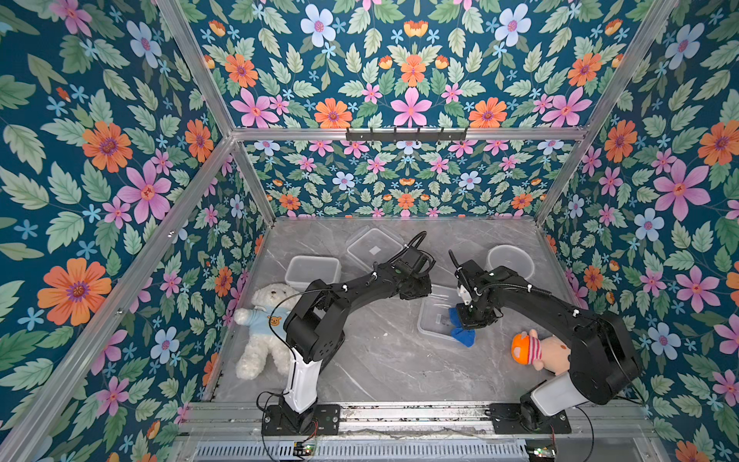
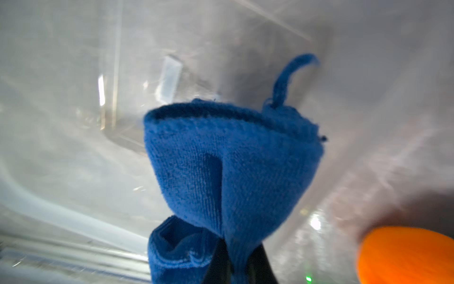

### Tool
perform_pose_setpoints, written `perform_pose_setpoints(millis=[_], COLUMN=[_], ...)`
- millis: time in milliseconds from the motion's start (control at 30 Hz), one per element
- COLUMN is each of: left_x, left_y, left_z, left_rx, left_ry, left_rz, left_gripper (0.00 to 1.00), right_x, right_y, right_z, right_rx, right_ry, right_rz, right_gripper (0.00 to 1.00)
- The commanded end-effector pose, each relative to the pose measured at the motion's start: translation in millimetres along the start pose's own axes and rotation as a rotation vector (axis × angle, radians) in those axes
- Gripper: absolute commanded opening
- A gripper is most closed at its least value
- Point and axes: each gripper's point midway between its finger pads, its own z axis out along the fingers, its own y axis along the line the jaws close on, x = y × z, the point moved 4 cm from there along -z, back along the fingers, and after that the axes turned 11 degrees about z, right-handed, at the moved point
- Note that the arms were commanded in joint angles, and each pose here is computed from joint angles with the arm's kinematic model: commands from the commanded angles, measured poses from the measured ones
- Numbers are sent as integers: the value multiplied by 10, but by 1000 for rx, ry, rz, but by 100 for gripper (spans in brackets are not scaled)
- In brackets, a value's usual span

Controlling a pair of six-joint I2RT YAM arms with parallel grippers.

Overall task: Wipe the insides of the lunch boxes
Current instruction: Wipe the dirt inside the lunch box.

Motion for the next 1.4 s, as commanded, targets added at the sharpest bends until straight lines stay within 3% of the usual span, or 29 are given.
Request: perform_pose_setpoints(millis=[0,133,300,500,600,733,867,1167,1367], left_x=[-7,-8,9,55,72,47,25,-13,-7], left_y=[27,21,20,38,53,35,22,10,20], left_z=[28,39,13,-36,-45,-48,-29,-9,15], left_rx=[-4,0,-1,-1,-5,-1,-2,-8,-13], left_ry=[-11,-6,-6,-3,0,-5,-4,-6,-2], left_rz=[-34,-36,-38,-38,-36,-35,-34,-28,-23], left_gripper=[18,18,18,18,18,18,18,18,18], right_x=[-11,-214,-515,-789,-769,-640,-483,-76,197], right_y=[444,780,1064,648,577,593,677,911,549], right_z=[49,178,230,127,-68,-437,-487,-51,-208], right_rx=[-225,-299,-372,-89,-91,-195,-225,-180,-32], right_ry=[61,75,1,-246,-332,-446,-436,-284,-319], right_rz=[-9,-22,10,105,101,75,53,-22,-31], right_gripper=[0,0,0,0,0,0,0,0,0])
